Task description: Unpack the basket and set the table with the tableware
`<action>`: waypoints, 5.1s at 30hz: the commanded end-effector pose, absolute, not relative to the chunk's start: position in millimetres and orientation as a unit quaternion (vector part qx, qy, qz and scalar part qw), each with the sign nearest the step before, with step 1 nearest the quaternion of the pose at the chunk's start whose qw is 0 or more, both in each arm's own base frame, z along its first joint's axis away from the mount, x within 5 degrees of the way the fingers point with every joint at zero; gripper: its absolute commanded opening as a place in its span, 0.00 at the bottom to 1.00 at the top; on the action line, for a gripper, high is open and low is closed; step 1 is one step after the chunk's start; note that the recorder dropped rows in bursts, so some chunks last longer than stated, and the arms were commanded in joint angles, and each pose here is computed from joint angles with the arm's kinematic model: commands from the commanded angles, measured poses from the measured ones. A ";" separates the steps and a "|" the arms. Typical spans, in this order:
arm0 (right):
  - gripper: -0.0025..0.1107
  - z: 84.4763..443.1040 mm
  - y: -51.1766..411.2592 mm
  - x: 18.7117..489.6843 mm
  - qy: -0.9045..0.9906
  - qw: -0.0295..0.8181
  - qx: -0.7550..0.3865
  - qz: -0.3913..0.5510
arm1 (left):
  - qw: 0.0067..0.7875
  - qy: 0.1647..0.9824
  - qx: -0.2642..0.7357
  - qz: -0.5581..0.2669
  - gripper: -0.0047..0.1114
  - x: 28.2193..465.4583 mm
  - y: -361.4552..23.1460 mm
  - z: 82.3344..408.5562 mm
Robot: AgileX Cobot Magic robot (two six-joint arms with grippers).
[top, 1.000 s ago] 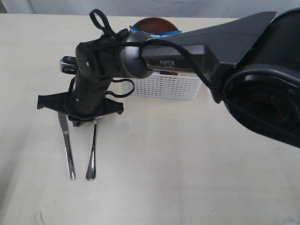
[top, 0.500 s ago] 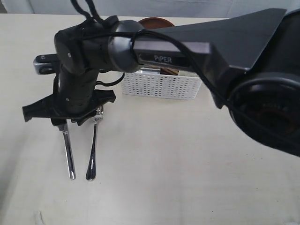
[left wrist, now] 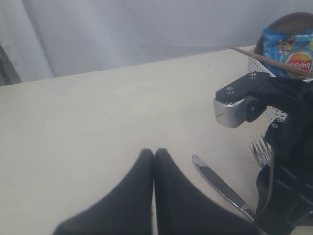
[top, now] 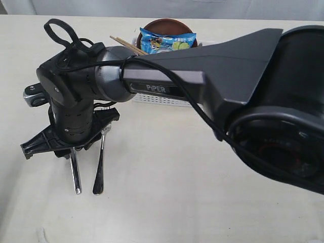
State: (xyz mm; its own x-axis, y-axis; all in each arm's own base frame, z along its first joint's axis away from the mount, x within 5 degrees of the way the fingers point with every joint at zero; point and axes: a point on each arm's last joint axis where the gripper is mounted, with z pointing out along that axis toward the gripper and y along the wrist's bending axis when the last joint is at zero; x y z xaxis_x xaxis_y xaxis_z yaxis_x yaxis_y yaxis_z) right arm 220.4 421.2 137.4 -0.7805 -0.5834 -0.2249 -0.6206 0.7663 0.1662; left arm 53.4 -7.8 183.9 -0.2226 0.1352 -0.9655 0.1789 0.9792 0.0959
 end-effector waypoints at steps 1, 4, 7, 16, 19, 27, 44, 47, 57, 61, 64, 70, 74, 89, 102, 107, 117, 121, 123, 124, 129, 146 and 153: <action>0.38 139.9 424.1 224.9 0.931 0.104 -0.326 0.124 | 0.618 0.780 0.099 -0.018 0.04 53.4 -7.7 183.9; 0.38 142.3 426.0 224.7 0.930 0.107 -0.327 0.127 | 0.618 0.780 0.099 -0.018 0.04 53.4 -7.7 183.9; 0.38 142.3 427.5 221.3 0.929 0.106 -0.333 0.125 | 0.618 0.780 0.099 -0.018 0.04 53.4 -7.7 183.9; 0.38 126.1 426.7 215.8 0.932 0.079 -0.339 0.101 | 0.618 0.780 0.099 -0.018 0.04 53.4 -7.7 183.9; 0.38 122.8 427.4 214.4 0.931 0.077 -0.342 0.098 | 0.618 0.780 0.099 -0.018 0.04 53.4 -7.7 183.9; 0.34 119.5 431.0 212.9 0.936 0.071 -0.323 0.118 | 0.618 0.780 0.099 -0.018 0.04 53.4 -7.7 183.9; 0.20 171.8 432.4 204.5 0.861 0.115 -0.474 0.144 | 0.618 0.780 0.099 -0.018 0.04 53.4 -7.7 183.9; 0.42 167.4 435.0 197.1 0.840 0.111 -0.513 0.135 | 0.618 0.780 0.099 -0.018 0.04 53.4 -7.7 183.9; 0.45 127.9 448.1 175.9 0.748 0.123 -0.650 0.060 | 0.618 0.780 0.099 -0.018 0.04 53.4 -7.7 183.9; 0.45 122.0 453.9 178.2 0.749 0.147 -0.642 0.073 | 0.618 0.780 0.099 -0.018 0.04 53.4 -7.7 183.9; 0.45 118.4 452.0 187.4 0.783 0.147 -0.598 0.085 | 0.618 0.780 0.099 -0.018 0.04 53.4 -7.7 183.9; 0.29 108.3 437.5 206.1 0.839 0.078 -0.524 0.119 | 0.618 0.780 0.099 -0.018 0.04 53.4 -7.7 183.9; 0.12 108.2 437.2 203.7 0.835 0.067 -0.532 0.123 | 0.618 0.780 0.099 -0.018 0.04 53.4 -7.7 183.9; 0.05 107.4 428.7 213.7 0.943 0.026 -0.308 0.121 | 0.618 0.780 0.099 -0.018 0.04 53.4 -7.7 183.9; 0.02 114.0 420.8 222.3 0.987 -0.001 -0.113 0.115 | 0.618 0.780 0.099 -0.018 0.04 53.4 -7.7 183.9; 0.02 117.6 426.0 220.5 0.983 0.018 -0.131 0.131 | 0.618 0.780 0.099 -0.018 0.04 53.4 -7.7 183.9; 0.44 136.6 428.4 222.4 0.955 0.067 -0.249 0.148 | 0.618 0.780 0.099 -0.018 0.04 53.4 -7.7 183.9; 0.44 137.1 432.4 214.6 0.945 0.066 -0.283 0.150 | 0.618 0.780 0.099 -0.018 0.04 53.4 -7.7 183.9; 0.44 137.1 433.4 212.6 0.942 0.067 -0.293 0.149 | 0.618 0.780 0.099 -0.018 0.04 53.4 -7.7 183.9; 0.44 136.2 433.7 211.9 0.940 0.068 -0.300 0.147 | 0.618 0.780 0.099 -0.018 0.04 53.4 -7.7 183.9; 0.44 131.8 442.8 201.9 0.931 0.087 -0.321 0.150 | 0.618 0.780 0.099 -0.018 0.04 53.4 -7.7 183.9; 0.02 111.6 436.9 204.4 0.940 0.082 -0.316 0.095 | 0.618 0.780 0.099 -0.018 0.04 53.4 -7.7 183.9; 0.02 111.3 435.5 204.8 0.973 0.066 -0.196 0.099 | 0.618 0.780 0.099 -0.018 0.04 53.4 -7.7 183.9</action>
State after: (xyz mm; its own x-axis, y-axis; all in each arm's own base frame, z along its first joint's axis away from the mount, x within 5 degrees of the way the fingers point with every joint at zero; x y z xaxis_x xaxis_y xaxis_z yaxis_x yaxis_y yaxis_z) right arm 203.9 440.3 124.2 -0.8639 -0.4509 -0.2243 -0.4922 0.8502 0.1869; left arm 53.4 -7.8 183.9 -0.2226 0.1352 -0.9655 0.1789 0.9792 0.0959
